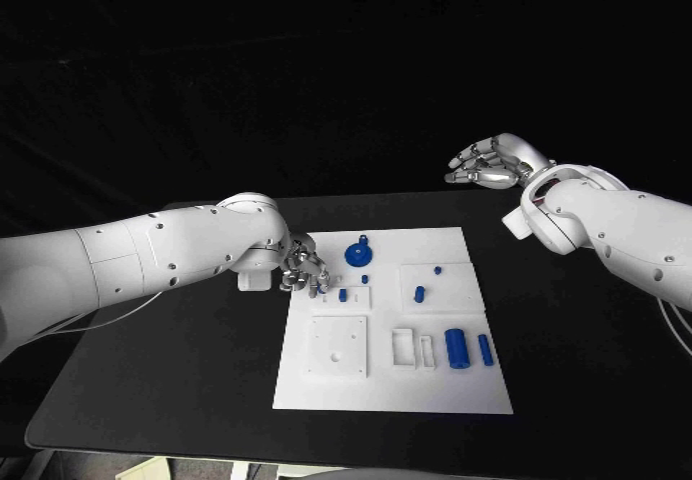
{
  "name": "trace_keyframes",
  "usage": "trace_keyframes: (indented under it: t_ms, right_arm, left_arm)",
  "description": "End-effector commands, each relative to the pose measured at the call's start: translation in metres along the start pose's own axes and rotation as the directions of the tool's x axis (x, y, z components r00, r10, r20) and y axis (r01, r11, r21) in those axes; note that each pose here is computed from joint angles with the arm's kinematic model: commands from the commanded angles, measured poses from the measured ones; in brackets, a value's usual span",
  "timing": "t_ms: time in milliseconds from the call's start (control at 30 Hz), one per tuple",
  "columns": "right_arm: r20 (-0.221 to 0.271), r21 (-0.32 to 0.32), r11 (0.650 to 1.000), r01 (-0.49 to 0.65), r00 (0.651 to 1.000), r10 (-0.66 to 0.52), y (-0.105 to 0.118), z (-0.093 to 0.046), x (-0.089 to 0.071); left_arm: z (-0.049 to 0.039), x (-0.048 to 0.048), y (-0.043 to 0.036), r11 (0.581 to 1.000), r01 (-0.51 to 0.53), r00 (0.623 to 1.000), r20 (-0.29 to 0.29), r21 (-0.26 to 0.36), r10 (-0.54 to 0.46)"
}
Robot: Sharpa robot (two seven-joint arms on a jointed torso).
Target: Assemble the parts on the task board
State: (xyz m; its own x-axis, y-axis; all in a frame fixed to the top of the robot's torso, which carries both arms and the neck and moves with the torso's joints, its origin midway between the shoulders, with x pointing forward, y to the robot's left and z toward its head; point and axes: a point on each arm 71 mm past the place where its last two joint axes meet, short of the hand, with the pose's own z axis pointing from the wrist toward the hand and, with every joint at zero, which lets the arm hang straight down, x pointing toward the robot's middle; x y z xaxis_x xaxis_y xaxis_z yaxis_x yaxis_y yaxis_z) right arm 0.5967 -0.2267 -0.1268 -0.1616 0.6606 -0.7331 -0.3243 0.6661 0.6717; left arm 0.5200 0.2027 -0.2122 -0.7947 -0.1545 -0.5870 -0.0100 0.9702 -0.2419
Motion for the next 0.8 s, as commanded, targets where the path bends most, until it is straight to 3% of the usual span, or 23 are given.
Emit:
trace_keyframes:
  t_ms: [33,800]
  right_arm:
    - [-0.013,-0.012,1.0,-0.002,1.0,0.002,0.0011,0.0002,0.0014]
    - [-0.015,-0.013,1.0,-0.003,1.0,0.003,0.0017,0.0005,0.0021]
  left_arm:
    - [-0.0004,0.0023,-0.0035,1.0,0.009,1.0,-0.014,0.011,-0.009]
    - [0.0039,0.0099,-0.0024,1.0,-0.01,0.999,-0.043,0.004,0.01]
